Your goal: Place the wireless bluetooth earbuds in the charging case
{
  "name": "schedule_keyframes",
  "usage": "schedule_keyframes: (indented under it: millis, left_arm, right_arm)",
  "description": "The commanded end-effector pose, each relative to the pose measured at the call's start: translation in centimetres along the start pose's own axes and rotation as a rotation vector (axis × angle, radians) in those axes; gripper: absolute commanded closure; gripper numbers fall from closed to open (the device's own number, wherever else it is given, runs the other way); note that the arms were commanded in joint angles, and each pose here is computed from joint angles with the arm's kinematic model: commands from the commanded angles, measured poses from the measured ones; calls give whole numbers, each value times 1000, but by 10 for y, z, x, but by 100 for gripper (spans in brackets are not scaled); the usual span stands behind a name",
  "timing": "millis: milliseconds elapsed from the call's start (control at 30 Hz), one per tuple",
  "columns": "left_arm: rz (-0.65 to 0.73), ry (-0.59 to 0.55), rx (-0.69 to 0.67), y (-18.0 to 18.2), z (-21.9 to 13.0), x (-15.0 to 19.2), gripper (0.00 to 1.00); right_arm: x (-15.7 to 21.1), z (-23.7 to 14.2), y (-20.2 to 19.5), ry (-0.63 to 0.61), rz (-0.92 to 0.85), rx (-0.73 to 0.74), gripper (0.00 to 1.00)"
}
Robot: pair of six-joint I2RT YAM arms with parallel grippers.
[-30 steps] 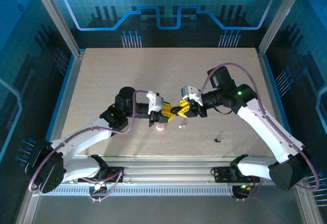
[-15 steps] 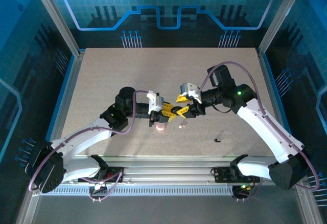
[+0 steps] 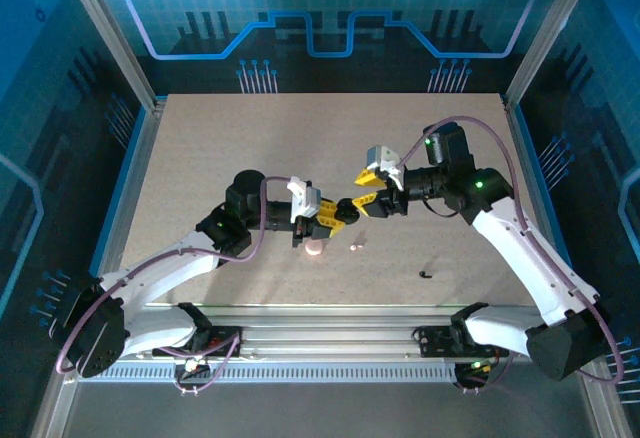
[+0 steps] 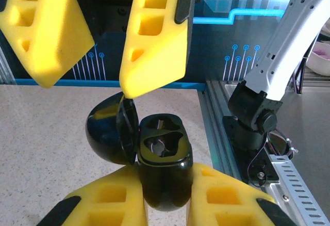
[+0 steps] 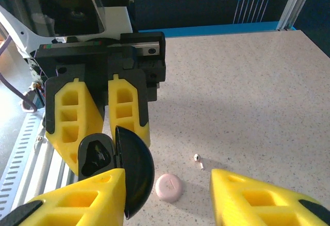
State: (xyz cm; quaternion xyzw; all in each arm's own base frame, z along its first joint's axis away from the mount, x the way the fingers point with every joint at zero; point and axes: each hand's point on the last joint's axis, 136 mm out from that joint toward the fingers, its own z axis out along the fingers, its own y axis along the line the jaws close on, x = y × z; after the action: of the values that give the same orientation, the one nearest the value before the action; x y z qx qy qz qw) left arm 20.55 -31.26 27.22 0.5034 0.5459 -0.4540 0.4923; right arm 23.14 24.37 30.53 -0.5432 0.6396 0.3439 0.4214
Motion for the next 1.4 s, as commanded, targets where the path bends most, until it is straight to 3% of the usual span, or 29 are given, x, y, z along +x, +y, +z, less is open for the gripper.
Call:
schedule_keyframes:
  millis: [0, 233, 367, 700, 1000, 1200, 1367]
  left_arm:
    - [17, -32, 45, -10, 0, -5, 89]
    - [-11, -21, -34, 5, 2, 1, 89]
    - [-51, -13, -116, 17, 0, 10, 89]
    - [-119, 8, -309, 34, -18, 35, 89]
    - [-148, 55, -366, 35, -28, 52, 89]
    - [-160, 77, -375, 35, -30, 60, 89]
    - [-156, 80, -387, 38, -29, 62, 90]
  right_arm:
    - [0, -5, -14, -5, 22, 67, 54]
    - [-10, -21, -14, -31, 72, 130, 54]
    - [7, -29, -15, 36, 210, 202, 53]
    - [125, -61, -30, 392, 830, 612, 54]
    - [252, -58, 13, 591, 1404, 752, 56]
    - [294, -72, 23, 631, 1594, 838, 54]
    - [297, -76, 6, 600, 1597, 876, 53]
